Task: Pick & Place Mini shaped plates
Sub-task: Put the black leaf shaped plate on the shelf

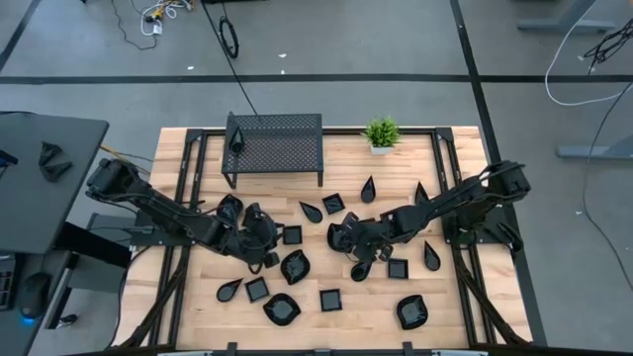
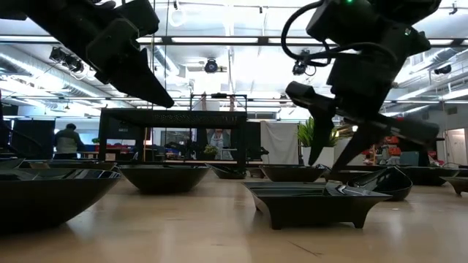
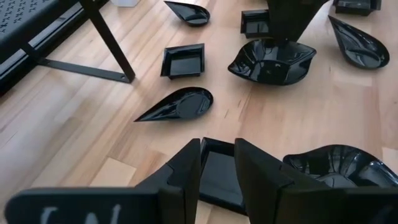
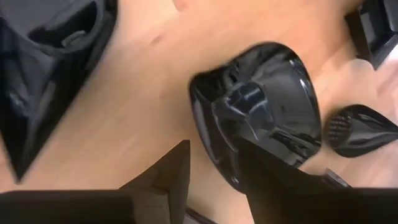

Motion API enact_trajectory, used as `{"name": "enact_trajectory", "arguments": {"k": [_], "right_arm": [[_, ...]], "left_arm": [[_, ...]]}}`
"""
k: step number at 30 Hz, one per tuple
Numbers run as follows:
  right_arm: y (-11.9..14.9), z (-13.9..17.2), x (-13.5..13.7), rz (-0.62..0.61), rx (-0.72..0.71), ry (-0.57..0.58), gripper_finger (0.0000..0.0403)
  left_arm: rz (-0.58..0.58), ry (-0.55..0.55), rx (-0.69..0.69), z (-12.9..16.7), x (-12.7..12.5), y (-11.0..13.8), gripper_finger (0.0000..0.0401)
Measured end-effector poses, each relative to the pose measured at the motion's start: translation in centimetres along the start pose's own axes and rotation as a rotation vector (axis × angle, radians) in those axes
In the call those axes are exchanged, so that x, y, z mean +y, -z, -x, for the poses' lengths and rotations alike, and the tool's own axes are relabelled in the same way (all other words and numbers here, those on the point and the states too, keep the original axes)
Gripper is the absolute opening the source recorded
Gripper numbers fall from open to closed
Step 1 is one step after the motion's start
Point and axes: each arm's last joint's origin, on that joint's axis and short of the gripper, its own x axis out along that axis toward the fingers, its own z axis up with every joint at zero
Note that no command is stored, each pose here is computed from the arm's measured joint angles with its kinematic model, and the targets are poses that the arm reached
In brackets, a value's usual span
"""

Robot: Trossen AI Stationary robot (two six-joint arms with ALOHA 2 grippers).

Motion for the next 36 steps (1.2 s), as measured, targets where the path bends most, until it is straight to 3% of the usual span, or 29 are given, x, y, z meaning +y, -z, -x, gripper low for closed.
{"name": "enact_trajectory", "arguments": {"k": [17, 23, 30, 36], "right_arm": [[-0.1, -1.3, 0.2, 0.063, -0.008, -0.014, 0.0009], [-0.8, 0.1, -0.5, 0.030, -0.060, 0.040, 0.0007], [-2.7, 4.5, -4.2, -0.071, -0.168, 0.196, 0.0003], [-2.8, 8.0, -10.7, -0.129, -0.166, 0.423, 0.0002]], "left_arm": [[0.000, -0.032, -0.016, 0.0, 0.1, -0.1, 0.0105], [0.001, -0.031, -0.017, 0.0, 0.1, -0.1, 0.0105], [-0.011, 0.077, 0.027, 1.7, 0.0, -0.1, 0.0105], [0.003, 0.050, 0.036, 3.5, 0.7, 0.0, 0.0105]]}}
